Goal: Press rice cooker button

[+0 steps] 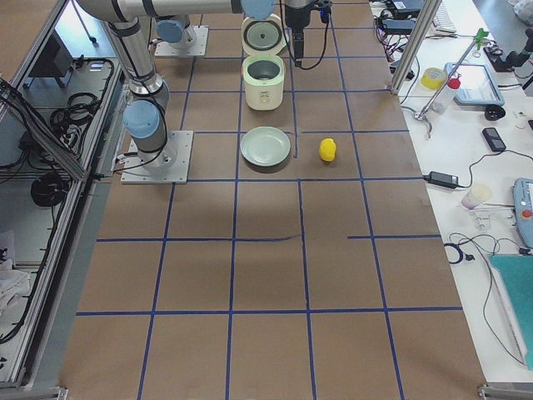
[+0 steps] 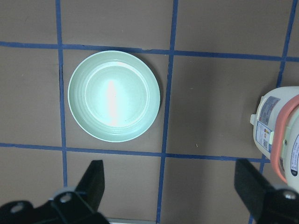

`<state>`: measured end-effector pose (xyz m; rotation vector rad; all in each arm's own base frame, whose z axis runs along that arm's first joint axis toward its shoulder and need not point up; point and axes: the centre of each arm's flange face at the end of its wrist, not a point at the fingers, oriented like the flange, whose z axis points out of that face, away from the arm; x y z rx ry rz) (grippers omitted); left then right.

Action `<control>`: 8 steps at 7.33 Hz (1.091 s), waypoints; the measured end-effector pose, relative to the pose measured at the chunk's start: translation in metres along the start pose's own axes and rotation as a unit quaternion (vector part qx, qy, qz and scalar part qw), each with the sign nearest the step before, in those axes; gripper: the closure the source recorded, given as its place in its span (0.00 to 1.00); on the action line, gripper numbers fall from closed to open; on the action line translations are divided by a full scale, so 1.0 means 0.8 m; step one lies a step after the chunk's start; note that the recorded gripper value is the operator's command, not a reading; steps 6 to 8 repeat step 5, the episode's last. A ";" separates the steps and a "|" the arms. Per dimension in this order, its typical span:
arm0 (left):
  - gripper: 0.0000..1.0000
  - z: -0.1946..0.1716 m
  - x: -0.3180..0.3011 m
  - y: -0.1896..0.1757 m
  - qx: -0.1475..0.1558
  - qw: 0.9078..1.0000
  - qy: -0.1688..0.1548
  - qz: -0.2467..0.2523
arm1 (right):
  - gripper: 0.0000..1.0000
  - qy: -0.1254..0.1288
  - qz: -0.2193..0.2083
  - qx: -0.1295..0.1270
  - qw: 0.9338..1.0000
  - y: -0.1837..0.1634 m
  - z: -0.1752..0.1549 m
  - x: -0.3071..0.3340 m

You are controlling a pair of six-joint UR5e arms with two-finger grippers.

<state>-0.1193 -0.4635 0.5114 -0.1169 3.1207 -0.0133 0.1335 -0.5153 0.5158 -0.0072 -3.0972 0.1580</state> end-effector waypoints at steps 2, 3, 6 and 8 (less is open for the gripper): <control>0.00 0.000 0.000 0.000 0.000 1.000 0.000 0.000 | 0.00 0.001 0.000 0.003 1.000 -0.001 -0.002 0.004; 0.00 0.000 0.000 0.000 0.000 1.000 0.000 0.000 | 0.00 0.000 0.000 0.003 1.000 -0.001 -0.003 0.004; 0.00 0.000 0.000 0.000 0.000 1.000 0.000 0.000 | 0.00 0.000 0.000 0.003 1.000 -0.001 -0.003 0.004; 0.00 0.000 0.000 0.000 0.000 1.000 0.000 0.000 | 0.00 0.000 0.000 0.003 1.000 -0.001 -0.003 0.004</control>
